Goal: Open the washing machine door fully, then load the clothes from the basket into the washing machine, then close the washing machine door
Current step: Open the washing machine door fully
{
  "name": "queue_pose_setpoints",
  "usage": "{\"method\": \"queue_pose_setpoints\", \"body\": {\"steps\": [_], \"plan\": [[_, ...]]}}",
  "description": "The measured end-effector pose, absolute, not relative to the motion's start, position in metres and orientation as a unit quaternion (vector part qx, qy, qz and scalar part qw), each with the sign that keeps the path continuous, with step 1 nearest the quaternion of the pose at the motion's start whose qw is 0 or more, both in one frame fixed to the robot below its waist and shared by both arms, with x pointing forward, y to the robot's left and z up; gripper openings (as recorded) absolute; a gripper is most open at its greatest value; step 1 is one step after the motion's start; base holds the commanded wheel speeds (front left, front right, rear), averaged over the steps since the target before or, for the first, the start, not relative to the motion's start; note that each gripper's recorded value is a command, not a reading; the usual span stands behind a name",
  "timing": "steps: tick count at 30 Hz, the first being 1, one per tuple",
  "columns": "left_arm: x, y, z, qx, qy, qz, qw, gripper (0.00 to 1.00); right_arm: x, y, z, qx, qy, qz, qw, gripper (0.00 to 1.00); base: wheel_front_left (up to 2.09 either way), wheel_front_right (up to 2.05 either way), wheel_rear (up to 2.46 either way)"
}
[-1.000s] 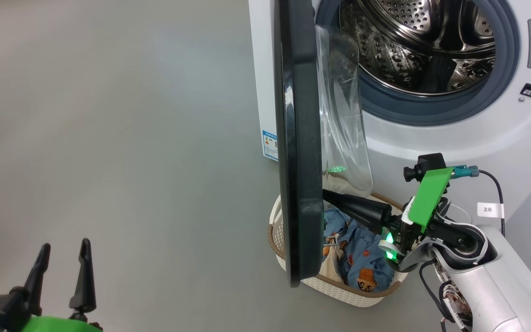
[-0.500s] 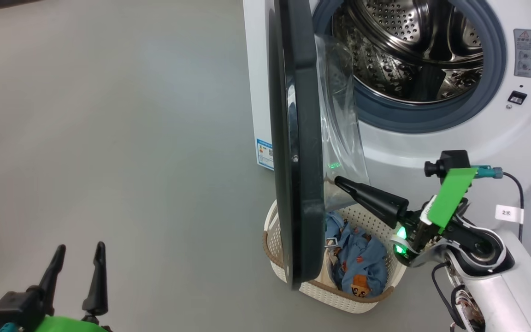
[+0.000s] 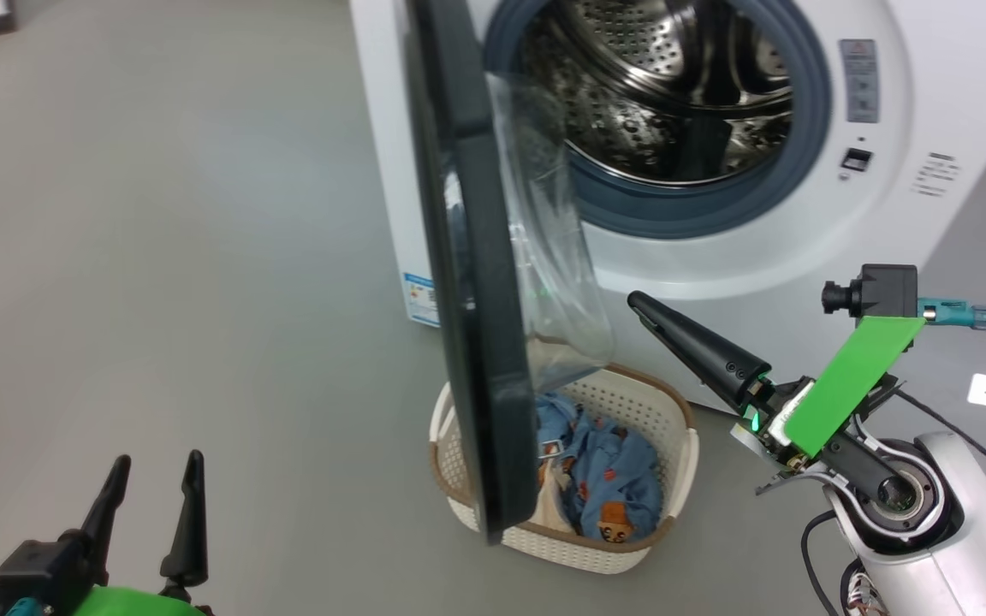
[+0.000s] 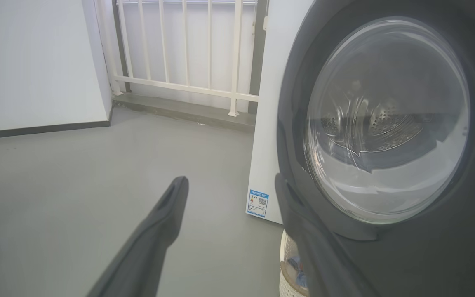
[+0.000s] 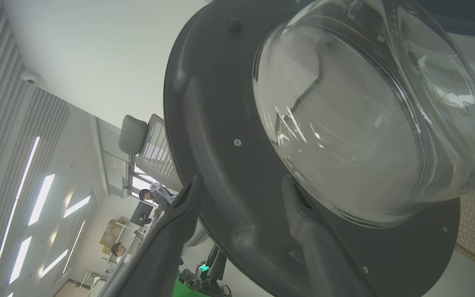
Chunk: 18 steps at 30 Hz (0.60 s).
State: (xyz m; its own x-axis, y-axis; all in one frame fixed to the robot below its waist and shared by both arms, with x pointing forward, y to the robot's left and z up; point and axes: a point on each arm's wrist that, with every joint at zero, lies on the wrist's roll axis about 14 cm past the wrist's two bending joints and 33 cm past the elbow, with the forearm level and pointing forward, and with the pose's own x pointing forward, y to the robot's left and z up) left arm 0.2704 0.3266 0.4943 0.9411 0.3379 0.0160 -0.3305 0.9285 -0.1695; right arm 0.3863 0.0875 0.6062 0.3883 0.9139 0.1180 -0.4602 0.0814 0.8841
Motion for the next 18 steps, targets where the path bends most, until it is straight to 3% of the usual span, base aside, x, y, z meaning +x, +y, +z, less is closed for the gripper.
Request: {"method": "queue_pose_setpoints", "body": {"steps": [10, 18], "plan": [[0.308, 0.297, 0.496, -0.084, -0.02, 0.112, 0.99, 1.0, 0.406, 0.026, 0.619, 0.402, 0.108, 0.419, 0.807, 1.0, 0.0, 0.0, 0.0], [0.332, 0.271, 0.498, -0.087, -0.021, 0.072, 0.993, 1.0, 0.41, -0.034, 0.621, 0.366, -0.008, 0.335, 0.868, 1.0, 0.0, 0.0, 0.0]]}}
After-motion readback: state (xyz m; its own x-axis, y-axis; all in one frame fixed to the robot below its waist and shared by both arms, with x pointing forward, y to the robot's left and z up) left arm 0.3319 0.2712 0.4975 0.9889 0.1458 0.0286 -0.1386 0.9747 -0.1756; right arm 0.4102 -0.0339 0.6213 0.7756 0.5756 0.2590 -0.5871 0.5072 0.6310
